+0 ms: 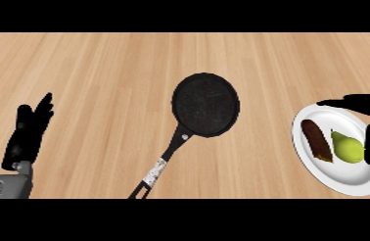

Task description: Pick the pear from the plate and place it in the pan

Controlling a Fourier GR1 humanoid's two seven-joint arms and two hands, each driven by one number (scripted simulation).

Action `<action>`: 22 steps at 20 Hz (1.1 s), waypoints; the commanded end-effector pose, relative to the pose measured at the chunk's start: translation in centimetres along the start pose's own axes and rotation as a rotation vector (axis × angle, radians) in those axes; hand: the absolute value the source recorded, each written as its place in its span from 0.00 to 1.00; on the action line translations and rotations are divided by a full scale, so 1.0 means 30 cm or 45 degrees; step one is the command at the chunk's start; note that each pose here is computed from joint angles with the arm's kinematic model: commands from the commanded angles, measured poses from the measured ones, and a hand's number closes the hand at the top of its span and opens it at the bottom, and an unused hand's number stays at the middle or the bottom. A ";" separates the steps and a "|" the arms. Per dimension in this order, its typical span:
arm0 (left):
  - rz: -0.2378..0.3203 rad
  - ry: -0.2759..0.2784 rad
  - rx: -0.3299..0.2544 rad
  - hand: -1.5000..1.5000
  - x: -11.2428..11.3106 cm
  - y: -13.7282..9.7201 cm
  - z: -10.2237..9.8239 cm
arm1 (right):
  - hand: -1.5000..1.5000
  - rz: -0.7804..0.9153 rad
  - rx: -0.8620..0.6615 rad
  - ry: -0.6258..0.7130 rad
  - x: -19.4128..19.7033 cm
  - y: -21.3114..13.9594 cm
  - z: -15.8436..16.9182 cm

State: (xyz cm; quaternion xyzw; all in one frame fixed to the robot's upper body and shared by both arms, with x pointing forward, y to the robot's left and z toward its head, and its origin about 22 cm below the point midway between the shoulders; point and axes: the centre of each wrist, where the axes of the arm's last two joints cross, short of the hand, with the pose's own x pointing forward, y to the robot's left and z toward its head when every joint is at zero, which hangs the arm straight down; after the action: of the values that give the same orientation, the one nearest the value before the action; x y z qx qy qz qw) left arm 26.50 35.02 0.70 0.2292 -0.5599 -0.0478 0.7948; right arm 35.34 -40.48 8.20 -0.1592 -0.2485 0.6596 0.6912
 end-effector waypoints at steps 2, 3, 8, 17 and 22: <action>0.013 -0.015 0.002 0.50 0.012 -0.047 0.057 | 0.00 -0.008 -0.006 -0.026 0.025 0.060 -0.053; 0.016 -0.017 -0.004 0.50 0.061 -0.057 0.029 | 0.00 -0.012 -0.014 -0.009 -0.037 0.093 -0.075; 0.013 0.009 -0.005 0.50 0.003 0.006 0.017 | 0.00 -0.006 -0.014 -0.002 -0.007 0.080 -0.071; -0.007 -0.007 0.012 0.50 0.066 0.041 -0.015 | 0.00 0.020 0.066 0.054 -0.028 0.143 -0.139; 0.011 -0.013 -0.012 0.50 0.008 -0.067 -0.014 | 1.00 0.051 0.068 0.046 -0.028 0.137 -0.173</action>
State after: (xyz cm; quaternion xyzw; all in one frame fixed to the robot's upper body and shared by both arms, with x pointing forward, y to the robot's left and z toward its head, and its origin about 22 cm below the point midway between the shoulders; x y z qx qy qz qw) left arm 26.60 34.68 0.47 0.2265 -0.5618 -0.0484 0.7942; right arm 34.47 -41.19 2.91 -0.1664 -0.2185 0.6669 0.6927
